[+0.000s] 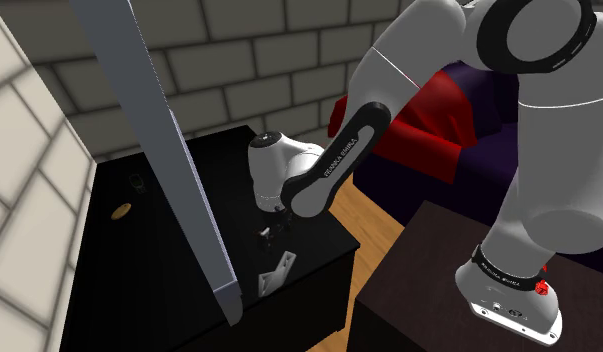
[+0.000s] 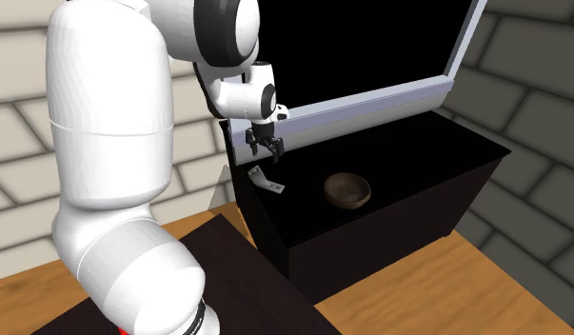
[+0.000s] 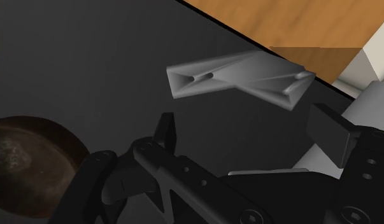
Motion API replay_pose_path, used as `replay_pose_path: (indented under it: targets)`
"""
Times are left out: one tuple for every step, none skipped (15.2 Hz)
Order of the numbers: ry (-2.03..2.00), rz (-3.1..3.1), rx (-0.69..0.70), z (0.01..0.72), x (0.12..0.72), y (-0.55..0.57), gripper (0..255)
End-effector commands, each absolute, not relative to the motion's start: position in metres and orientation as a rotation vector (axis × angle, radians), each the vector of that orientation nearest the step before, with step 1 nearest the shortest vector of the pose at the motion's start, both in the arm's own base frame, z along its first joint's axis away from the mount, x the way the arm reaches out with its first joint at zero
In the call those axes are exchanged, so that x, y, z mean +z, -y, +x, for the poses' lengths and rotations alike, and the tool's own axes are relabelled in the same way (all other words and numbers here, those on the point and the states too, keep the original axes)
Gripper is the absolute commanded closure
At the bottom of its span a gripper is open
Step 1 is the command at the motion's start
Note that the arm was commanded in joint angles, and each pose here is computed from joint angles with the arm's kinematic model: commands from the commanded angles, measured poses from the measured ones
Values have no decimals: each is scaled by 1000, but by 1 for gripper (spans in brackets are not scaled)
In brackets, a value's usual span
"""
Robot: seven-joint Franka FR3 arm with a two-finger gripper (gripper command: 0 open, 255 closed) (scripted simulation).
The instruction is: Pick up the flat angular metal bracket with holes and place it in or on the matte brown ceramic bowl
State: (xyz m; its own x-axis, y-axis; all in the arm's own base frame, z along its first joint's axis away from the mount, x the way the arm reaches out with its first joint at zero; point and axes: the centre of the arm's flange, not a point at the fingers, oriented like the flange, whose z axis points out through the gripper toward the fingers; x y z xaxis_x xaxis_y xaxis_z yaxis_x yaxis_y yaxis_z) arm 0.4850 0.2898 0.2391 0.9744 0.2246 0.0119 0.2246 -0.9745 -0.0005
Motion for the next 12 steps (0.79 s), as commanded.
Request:
replay_pose_path:
  targets:
    - [355, -3119, -19, 485, 225, -290, 0]
    - [355, -3119, -19, 485, 225, -290, 0]
    - [355, -3119, -19, 485, 225, -290, 0]
    - [355, -3119, -19, 485, 225, -290, 0]
    - [355, -3119, -19, 485, 225, -290, 0]
    - [355, -3119, -19, 485, 225, -290, 0]
    - [355, -3119, -19, 485, 225, -290, 0]
    - [355, -3119, -19, 485, 225, -290, 0]
    - [355, -3119, -19, 485, 225, -290, 0]
    - [355, -3119, -19, 485, 225, -290, 255]
    - [355, -3119, -19, 485, 225, -290, 255]
    - [355, -3119, -19, 485, 225, -290, 255]
